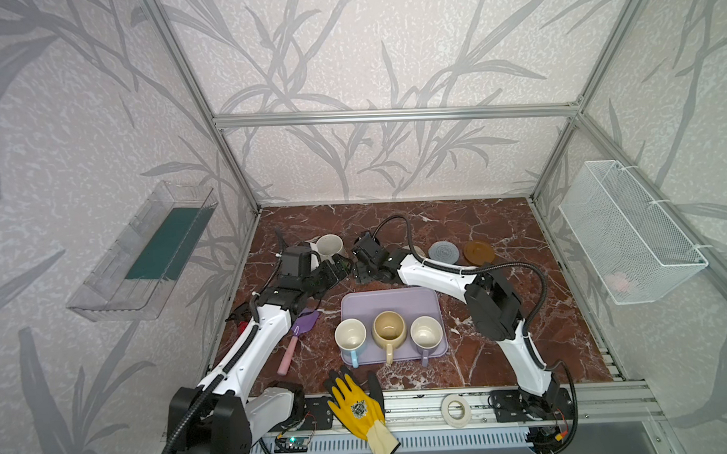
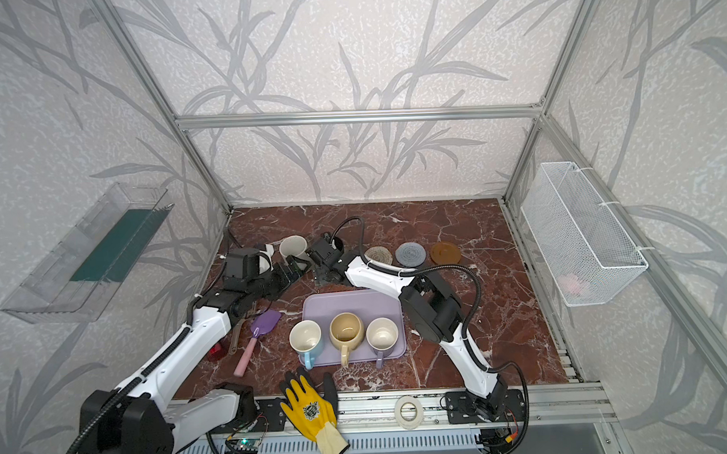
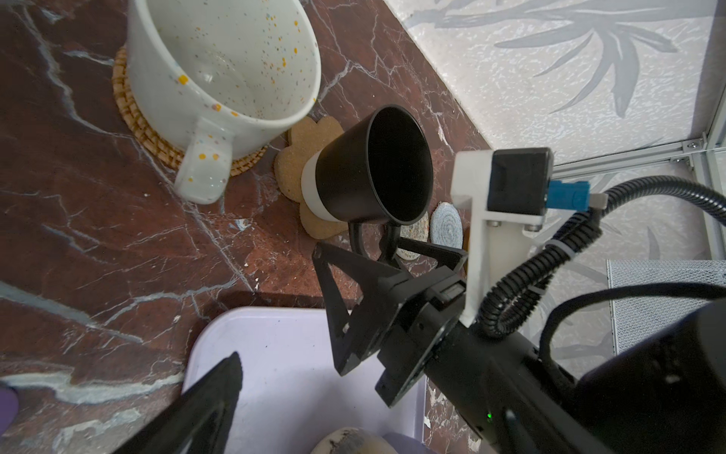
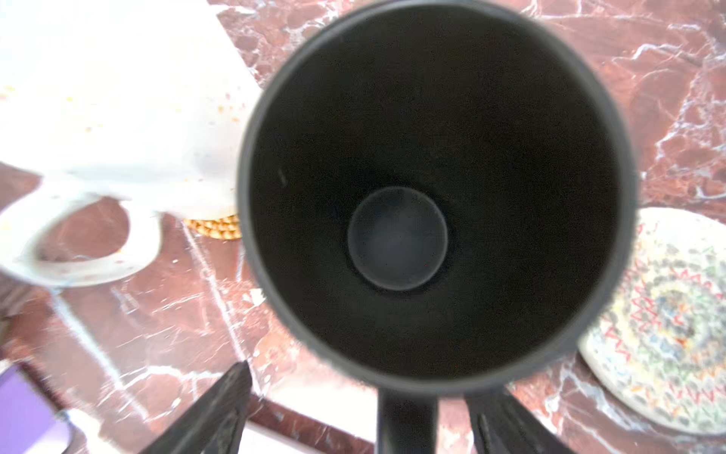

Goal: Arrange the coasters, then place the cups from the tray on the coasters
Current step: 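Lower the black mug onto the cork paw coaster and open the right gripper, then raise the right gripper while the left gripper moves over the light blue mug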

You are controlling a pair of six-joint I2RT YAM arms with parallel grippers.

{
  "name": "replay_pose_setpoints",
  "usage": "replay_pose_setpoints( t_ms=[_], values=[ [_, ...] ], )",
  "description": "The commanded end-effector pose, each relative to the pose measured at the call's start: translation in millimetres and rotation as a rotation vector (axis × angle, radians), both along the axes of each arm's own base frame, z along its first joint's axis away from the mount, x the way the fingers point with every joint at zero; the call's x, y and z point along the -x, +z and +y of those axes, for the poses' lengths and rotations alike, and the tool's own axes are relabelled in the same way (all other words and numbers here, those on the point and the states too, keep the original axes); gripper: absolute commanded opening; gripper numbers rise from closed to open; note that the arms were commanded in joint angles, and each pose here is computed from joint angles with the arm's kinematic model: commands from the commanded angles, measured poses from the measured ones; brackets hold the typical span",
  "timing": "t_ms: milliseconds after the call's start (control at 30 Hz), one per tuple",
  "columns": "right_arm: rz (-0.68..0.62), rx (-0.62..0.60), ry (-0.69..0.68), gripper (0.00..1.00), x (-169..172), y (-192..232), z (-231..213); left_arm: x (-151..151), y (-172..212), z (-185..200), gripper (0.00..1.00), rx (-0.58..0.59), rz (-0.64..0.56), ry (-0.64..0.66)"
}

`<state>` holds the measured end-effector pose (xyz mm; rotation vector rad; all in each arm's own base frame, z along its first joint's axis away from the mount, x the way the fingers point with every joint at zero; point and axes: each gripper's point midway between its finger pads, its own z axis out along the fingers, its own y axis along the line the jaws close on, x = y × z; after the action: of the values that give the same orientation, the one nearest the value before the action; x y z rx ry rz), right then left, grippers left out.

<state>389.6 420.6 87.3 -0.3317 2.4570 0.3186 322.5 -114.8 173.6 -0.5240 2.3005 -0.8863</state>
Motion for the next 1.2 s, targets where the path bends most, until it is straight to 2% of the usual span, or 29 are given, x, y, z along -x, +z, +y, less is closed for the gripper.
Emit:
replay_pose_setpoints(
  t_ms=[0, 367, 867, 1167],
  values=[
    [-0.011, -0.068, -0.018, 0.84, 0, 26, 2, 6, 18, 5, 0.98, -0.027, -0.031, -0.002],
    [0.066, -0.124, 0.012, 0.81, 7, 12, 13, 24, 22, 8, 0.98, -0.034, -0.023, -0.001],
    [0.068, -0.174, 0.023, 0.8, 10, 17, 17, 33, 13, 9, 0.98, -0.039, 0.011, -0.006],
    [0.017, -0.161, 0.021, 0.82, 16, 46, 3, 66, 0, 12, 0.98, -0.193, 0.103, -0.063]
  ],
)
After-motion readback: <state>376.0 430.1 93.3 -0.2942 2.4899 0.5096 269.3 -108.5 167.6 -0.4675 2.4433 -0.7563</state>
